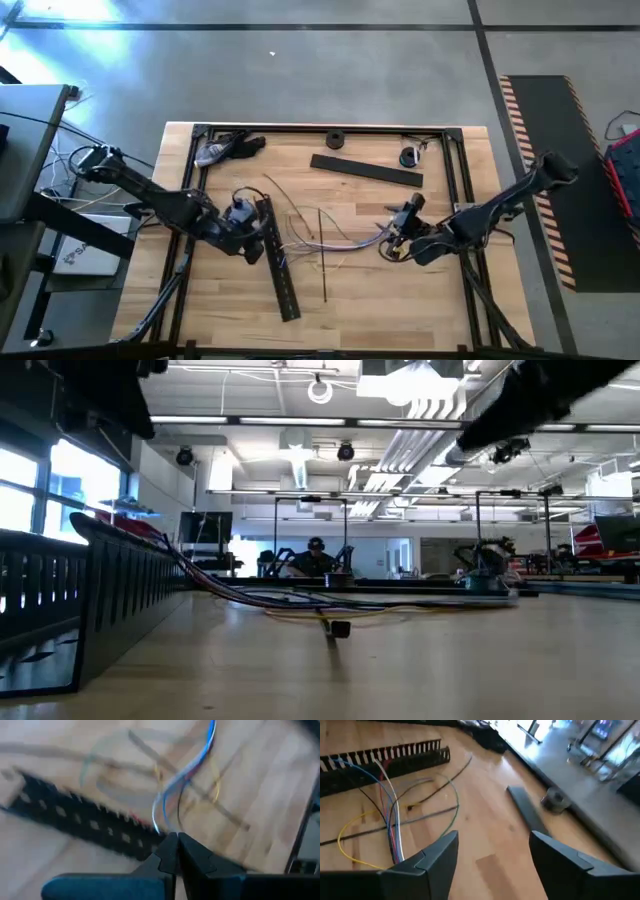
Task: Ziptie cables
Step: Move the cable duct to the middle left of the table, then adjust the cable wires
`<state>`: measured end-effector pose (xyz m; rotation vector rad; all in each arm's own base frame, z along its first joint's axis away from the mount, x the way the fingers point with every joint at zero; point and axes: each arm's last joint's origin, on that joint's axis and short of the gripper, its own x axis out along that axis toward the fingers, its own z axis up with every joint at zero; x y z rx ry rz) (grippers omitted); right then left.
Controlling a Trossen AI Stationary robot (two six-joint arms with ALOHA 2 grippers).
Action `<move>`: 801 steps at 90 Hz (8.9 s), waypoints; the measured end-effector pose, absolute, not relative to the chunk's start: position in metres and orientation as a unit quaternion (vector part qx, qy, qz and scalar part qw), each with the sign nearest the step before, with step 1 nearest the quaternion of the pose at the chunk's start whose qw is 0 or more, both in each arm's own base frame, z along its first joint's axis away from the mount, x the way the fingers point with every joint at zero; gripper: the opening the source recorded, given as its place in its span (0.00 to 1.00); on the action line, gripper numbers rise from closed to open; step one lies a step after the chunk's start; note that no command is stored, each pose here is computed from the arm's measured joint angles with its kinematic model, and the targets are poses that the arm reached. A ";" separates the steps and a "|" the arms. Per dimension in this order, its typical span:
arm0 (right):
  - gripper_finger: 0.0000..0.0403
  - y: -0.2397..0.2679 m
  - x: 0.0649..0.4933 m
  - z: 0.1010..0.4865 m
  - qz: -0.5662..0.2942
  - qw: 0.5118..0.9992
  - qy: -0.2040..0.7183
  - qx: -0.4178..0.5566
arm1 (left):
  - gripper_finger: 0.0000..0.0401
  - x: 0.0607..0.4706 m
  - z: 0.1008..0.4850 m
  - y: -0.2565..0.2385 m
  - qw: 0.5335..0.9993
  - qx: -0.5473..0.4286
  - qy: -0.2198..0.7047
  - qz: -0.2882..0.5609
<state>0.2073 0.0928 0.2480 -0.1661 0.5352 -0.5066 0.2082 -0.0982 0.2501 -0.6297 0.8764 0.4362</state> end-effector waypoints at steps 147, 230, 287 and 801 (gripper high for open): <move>0.52 0.087 0.199 0.206 -0.287 0.932 0.219 0.020 | 0.23 0.215 0.175 0.004 0.568 -0.055 0.681 0.459; 0.52 0.077 0.208 0.207 -0.284 0.932 0.222 0.046 | 0.04 0.248 0.162 -0.107 0.750 -0.331 0.542 0.184; 0.52 0.023 0.281 0.162 -0.128 0.950 0.282 0.040 | 0.02 0.209 0.179 -0.084 0.705 -0.180 0.608 0.318; 0.08 0.049 0.312 0.141 0.113 0.916 0.383 -0.045 | 0.00 0.275 0.199 -0.046 0.867 -0.093 0.480 0.095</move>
